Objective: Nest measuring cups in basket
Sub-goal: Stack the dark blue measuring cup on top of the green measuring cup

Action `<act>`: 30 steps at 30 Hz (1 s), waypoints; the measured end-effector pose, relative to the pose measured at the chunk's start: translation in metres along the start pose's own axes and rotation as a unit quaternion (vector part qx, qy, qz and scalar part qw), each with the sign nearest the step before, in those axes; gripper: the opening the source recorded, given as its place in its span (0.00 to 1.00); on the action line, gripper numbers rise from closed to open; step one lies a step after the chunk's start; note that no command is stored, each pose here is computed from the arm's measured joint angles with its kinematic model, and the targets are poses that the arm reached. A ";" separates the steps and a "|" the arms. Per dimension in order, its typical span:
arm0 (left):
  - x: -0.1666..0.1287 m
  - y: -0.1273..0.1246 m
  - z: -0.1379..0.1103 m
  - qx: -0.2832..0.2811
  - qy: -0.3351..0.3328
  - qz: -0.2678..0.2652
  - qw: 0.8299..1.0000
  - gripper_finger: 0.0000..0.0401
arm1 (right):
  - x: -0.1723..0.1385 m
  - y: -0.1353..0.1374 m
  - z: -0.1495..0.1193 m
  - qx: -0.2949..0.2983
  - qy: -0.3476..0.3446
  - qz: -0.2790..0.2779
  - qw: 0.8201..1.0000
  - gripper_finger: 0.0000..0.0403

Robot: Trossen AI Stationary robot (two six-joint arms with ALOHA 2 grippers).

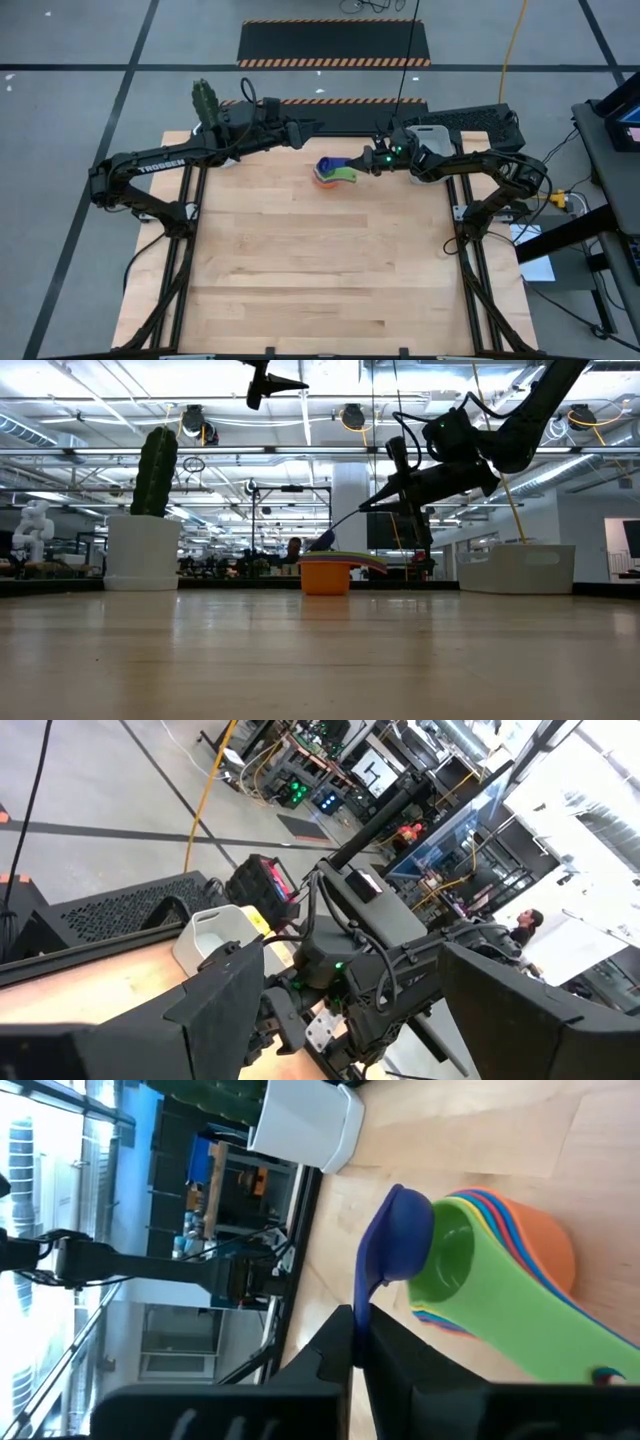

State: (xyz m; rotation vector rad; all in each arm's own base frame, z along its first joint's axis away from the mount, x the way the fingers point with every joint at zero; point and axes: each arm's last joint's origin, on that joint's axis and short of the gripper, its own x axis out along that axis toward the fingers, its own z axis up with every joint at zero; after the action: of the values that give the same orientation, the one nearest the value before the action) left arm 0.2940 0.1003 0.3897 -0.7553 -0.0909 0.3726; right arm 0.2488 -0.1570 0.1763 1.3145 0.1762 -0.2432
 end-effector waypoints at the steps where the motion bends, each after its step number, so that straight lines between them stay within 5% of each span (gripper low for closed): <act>1: 0.000 0.000 0.000 -0.001 0.000 0.000 1.000 0.74 | 0.000 0.000 0.000 0.000 -0.003 -0.001 1.000 0.02; 24: 0.000 0.000 0.000 -0.006 0.000 0.000 1.000 0.74 | -0.003 -0.009 0.000 0.026 0.014 -0.032 0.999 0.32; 30: 0.000 0.000 0.000 -0.008 -0.003 0.002 1.000 0.74 | -0.004 -0.018 -0.004 0.037 0.034 -0.076 0.996 0.38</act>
State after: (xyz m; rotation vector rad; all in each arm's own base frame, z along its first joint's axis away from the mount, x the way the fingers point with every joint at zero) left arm 0.2939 0.1005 0.3897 -0.7707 -0.0970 0.3789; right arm 0.2401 -0.1567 0.1595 1.3859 0.3271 -0.3367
